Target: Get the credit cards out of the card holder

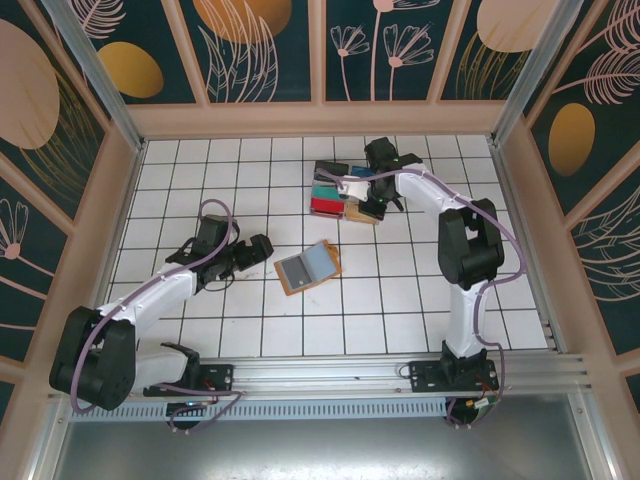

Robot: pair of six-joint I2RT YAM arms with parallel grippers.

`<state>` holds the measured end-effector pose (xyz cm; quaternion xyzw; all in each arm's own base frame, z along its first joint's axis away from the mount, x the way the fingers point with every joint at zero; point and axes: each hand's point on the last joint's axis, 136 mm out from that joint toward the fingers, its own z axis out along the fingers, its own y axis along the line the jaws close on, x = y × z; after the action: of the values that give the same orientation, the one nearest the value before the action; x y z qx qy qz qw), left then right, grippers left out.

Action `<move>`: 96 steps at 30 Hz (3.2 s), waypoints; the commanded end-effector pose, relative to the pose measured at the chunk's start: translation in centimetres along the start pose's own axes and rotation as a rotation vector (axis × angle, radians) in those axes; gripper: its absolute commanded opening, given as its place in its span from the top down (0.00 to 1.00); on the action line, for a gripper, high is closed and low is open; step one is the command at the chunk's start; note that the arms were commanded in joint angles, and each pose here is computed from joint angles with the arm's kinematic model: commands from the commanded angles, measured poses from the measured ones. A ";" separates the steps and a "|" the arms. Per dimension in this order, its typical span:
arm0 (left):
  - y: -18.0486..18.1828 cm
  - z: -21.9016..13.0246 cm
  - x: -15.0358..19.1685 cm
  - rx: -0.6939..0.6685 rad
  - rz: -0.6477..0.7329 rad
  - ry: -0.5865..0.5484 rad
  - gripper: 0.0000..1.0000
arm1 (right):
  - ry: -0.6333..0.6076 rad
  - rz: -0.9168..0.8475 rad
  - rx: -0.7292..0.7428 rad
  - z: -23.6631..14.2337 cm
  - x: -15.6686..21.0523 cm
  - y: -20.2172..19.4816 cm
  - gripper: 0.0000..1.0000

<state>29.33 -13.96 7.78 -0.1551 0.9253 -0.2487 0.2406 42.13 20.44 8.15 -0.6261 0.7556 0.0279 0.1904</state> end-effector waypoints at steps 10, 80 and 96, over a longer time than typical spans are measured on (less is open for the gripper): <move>0.3 0.6 0.6 0.016 -0.016 0.018 0.01 | -0.050 -0.080 0.061 -1.7 -2.2 -1.7 1.00; 2.6 -2.2 -1.1 -0.080 -0.105 -0.156 0.01 | -0.327 1.076 0.024 -5.1 -12.0 14.6 0.38; 1.6 -1.3 -0.3 -0.042 -0.100 -0.079 0.01 | 0.032 1.015 -0.018 4.3 -8.5 21.0 0.41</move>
<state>28.75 -11.54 8.19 -0.2184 0.9083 -0.2242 0.2775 24.31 34.78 3.05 -0.1985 0.9608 0.1225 0.1500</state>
